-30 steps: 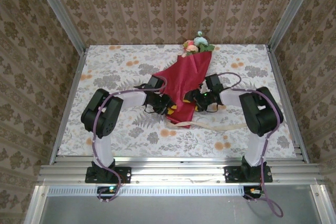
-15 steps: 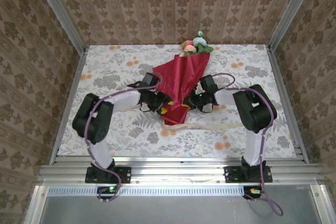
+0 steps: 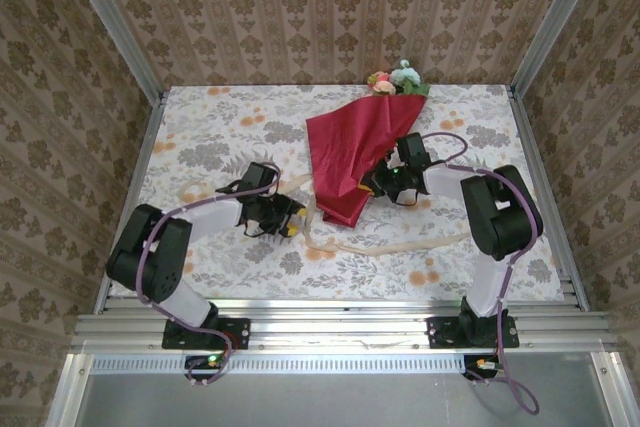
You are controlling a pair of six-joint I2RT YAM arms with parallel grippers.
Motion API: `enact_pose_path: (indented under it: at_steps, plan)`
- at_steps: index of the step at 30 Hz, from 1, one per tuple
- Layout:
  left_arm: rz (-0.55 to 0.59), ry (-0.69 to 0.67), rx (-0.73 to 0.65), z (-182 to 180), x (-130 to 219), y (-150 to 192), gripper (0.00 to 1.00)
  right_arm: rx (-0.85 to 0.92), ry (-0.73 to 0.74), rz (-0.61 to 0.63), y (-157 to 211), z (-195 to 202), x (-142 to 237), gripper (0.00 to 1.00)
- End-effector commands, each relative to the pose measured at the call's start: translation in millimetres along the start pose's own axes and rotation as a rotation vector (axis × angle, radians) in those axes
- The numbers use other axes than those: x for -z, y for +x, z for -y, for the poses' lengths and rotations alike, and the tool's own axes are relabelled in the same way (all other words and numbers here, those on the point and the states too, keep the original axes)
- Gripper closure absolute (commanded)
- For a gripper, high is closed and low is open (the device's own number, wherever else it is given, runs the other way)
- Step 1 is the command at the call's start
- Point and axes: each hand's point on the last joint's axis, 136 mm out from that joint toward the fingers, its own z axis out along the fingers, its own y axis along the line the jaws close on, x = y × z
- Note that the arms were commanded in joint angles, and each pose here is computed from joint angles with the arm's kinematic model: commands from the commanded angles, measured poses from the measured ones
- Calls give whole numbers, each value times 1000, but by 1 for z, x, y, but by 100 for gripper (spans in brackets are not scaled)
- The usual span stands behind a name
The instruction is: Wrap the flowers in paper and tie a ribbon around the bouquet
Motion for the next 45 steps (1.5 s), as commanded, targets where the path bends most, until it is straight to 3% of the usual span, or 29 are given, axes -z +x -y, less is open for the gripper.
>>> enact_pose_path:
  at_steps: [1, 5, 8, 12, 20, 27, 35, 40, 45]
  plan:
    - [-73, 70, 23, 22, -19, 0, 59, 16, -62, -10, 8, -28, 21, 100]
    - [-89, 36, 50, 14, -38, -1, 60, -2, -56, -30, 25, -24, 37, 100]
    - [-79, 63, 78, 21, -52, -9, 67, -30, -69, -30, 38, -22, 50, 100]
    - [-71, 171, 103, 59, -74, -17, 75, -54, -76, 1, 47, -17, 63, 100]
    - [-4, 329, 140, 109, -70, -42, 72, -117, -154, 67, 37, -28, 71, 100]
    - [113, 192, 177, 67, 15, -76, 53, -86, -164, 69, 52, -47, 59, 100]
    - [246, 117, 301, 8, 93, -119, 48, -38, -187, 36, 91, -72, 28, 100]
    - [353, 7, 340, -40, 135, -154, 44, -29, -119, -19, 113, -46, -5, 100]
    - [381, -57, 384, -69, 135, -176, 43, -28, -35, -49, 119, -5, -24, 100]
